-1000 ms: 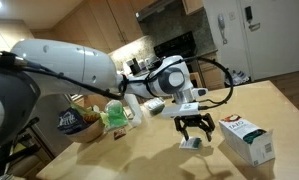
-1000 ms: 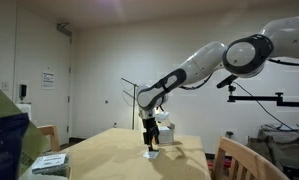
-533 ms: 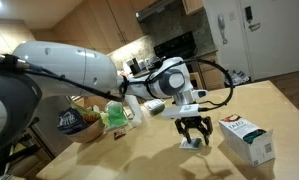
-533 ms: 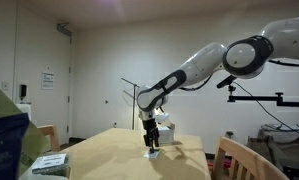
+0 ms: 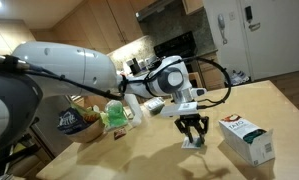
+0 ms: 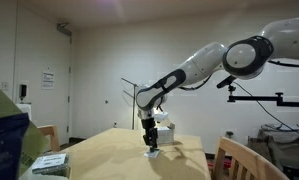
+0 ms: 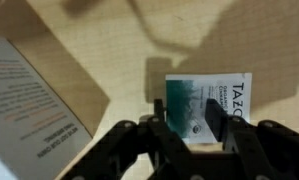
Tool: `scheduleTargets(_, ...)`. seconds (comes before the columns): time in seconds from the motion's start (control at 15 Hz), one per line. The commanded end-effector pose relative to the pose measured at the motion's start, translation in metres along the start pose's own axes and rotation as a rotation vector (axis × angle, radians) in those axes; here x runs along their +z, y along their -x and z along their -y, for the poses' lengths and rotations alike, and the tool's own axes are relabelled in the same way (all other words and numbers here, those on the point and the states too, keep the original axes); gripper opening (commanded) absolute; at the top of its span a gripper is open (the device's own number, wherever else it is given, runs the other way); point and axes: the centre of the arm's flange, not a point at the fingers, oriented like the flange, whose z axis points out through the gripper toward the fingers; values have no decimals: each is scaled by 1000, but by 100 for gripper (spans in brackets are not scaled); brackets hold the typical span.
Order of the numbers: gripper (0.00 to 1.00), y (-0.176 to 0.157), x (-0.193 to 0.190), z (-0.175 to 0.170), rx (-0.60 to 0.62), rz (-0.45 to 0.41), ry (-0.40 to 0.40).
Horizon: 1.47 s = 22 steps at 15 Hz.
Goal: Take the white object from the table and place it in the box on the table
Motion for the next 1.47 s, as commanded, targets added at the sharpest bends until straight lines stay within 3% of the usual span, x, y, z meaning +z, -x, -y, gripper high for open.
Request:
scheduleTargets(0.0,51,-9,-7,-5,-16,4,-9)
scheduleTargets(0.2,52,-11,-5,-6,-21,7,-14)
scheduleTargets(0.33,47,-13,-3,-5,-29,9,-18)
scheduleTargets(0.47,37,-16,-1,-5,-48,10,-21)
scheduleTargets(0.53,25,-18,0,-4,-58,9,-24)
scheduleTargets(0.67,23,-20,0,-3,-74,13,-24)
scheduleTargets(0.87,5,-21,-2,0,-88,17,-16)
scheduleTargets(1.07,0,-21,-6,4,-93,13,-10)
scheduleTargets(1.4,1,0,-26,16,-52,-32,40)
